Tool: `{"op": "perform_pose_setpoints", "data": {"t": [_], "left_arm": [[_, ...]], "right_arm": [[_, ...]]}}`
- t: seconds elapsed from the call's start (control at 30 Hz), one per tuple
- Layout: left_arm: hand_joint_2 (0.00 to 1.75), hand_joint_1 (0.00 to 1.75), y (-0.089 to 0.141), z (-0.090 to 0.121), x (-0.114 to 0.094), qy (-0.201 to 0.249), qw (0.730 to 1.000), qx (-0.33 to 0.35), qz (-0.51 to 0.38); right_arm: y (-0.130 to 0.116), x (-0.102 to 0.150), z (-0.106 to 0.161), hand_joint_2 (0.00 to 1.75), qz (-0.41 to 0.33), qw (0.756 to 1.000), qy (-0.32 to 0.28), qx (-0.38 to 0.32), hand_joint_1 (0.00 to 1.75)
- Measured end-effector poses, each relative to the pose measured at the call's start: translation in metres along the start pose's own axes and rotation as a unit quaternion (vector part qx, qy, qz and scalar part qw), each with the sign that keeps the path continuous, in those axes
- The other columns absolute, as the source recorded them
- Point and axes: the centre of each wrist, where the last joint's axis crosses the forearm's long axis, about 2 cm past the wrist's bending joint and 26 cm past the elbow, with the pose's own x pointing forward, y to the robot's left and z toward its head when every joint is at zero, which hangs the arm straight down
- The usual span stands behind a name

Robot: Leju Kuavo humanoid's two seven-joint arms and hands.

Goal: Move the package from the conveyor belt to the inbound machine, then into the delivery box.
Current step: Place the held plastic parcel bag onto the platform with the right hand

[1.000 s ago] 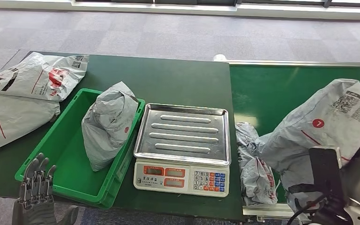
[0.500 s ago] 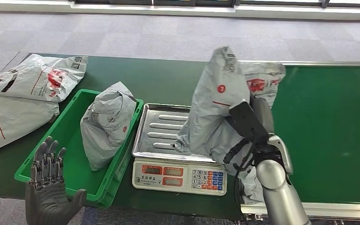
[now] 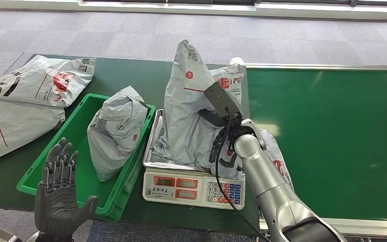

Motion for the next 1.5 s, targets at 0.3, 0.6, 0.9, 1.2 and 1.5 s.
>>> {"op": "perform_pose_setpoints", "data": {"t": [0.3, 0.6, 0.9, 1.2, 1.5], "left_arm": [[1.75, 0.0, -0.001, -0.004, -0.007, 0.01, 1.0, -0.018, 0.005], [1.75, 0.0, 0.0, -0.016, -0.011, 0.008, 1.0, -0.028, -0.011], [1.75, 0.0, -0.002, -0.043, -0.008, -0.018, 0.99, -0.019, -0.135], [1.75, 0.0, -0.024, -0.089, -0.004, -0.065, 0.971, -0.02, -0.229], [1.75, 0.0, -0.073, -0.126, -0.004, -0.073, 0.915, -0.095, -0.386]], "right_arm": [[0.012, -0.009, 0.0, 1.75, -0.046, 0.995, -0.008, 0.085, 0.0], [0.035, -0.014, 0.001, 1.75, -0.048, 0.982, 0.033, 0.181, 0.0], [0.052, -0.014, 0.001, 1.75, -0.02, 0.965, 0.063, 0.253, 0.0], [0.052, -0.002, -0.007, 1.75, 0.038, 0.983, 0.06, 0.169, 0.0], [0.002, 0.029, 0.052, 1.75, 0.027, 0.954, -0.16, -0.25, 0.0]]}}
